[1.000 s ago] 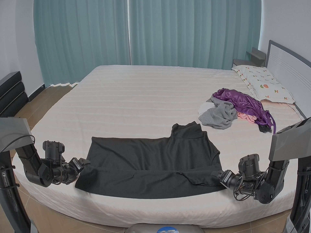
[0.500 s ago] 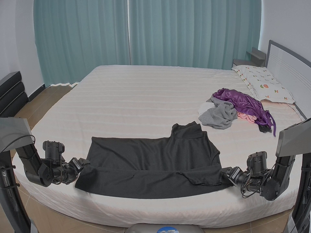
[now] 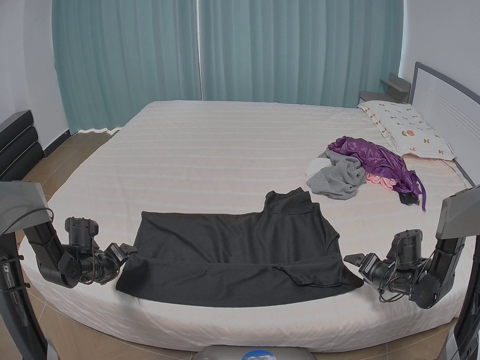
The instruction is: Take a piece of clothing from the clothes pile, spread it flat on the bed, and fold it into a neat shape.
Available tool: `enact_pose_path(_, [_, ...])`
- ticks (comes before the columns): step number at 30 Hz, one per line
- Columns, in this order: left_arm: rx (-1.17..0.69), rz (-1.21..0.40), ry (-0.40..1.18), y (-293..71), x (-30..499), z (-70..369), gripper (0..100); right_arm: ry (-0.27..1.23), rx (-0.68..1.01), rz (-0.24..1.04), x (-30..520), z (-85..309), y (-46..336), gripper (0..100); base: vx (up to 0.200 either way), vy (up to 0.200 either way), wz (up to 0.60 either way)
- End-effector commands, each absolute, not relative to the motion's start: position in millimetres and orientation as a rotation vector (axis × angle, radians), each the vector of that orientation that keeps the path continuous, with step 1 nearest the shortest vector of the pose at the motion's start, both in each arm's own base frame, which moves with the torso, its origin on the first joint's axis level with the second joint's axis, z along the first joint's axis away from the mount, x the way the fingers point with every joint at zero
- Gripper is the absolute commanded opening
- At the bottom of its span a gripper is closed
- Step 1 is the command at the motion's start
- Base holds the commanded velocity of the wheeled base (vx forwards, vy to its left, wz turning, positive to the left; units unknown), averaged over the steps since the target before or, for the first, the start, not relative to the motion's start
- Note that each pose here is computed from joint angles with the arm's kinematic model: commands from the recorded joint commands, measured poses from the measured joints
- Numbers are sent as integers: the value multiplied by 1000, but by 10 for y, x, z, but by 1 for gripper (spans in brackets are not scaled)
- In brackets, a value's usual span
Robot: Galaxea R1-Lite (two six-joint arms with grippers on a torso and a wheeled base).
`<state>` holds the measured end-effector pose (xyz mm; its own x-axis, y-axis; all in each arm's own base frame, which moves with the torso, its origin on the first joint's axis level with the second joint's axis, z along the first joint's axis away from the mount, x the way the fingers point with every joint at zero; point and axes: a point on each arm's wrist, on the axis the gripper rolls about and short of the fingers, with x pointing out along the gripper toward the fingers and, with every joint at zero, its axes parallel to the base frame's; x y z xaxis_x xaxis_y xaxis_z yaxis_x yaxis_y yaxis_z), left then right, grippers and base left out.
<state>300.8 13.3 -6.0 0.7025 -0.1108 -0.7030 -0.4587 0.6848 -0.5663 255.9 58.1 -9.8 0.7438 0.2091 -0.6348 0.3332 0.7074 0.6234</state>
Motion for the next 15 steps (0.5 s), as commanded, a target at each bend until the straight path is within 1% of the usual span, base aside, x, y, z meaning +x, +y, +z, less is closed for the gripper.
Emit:
enact_pose_path(1, [-813,221,779,147,3021,-50,100,755,759,5,2548,-92,571,100,0,0,0])
enact_pose_path(3, [-813,221,779,147,3021,-50,100,765,745,22,2563,-135,578,100,0,0,0])
enact_pose_path(4, [-813,221,780,147,3021,-55,100,780,713,46,2579,-228,585,100,0,0,0])
enact_pose_path(7, [-813,221,780,147,3021,-55,100,775,667,65,2603,-356,582,100,0,0,0])
enact_pose_path(12, [-813,223,781,152,3020,-59,100,749,622,59,2638,-477,473,100,0,0,0])
enact_pose_path(15, [-813,222,782,147,3020,-59,100,743,623,62,2644,-512,459,100,0,0,0])
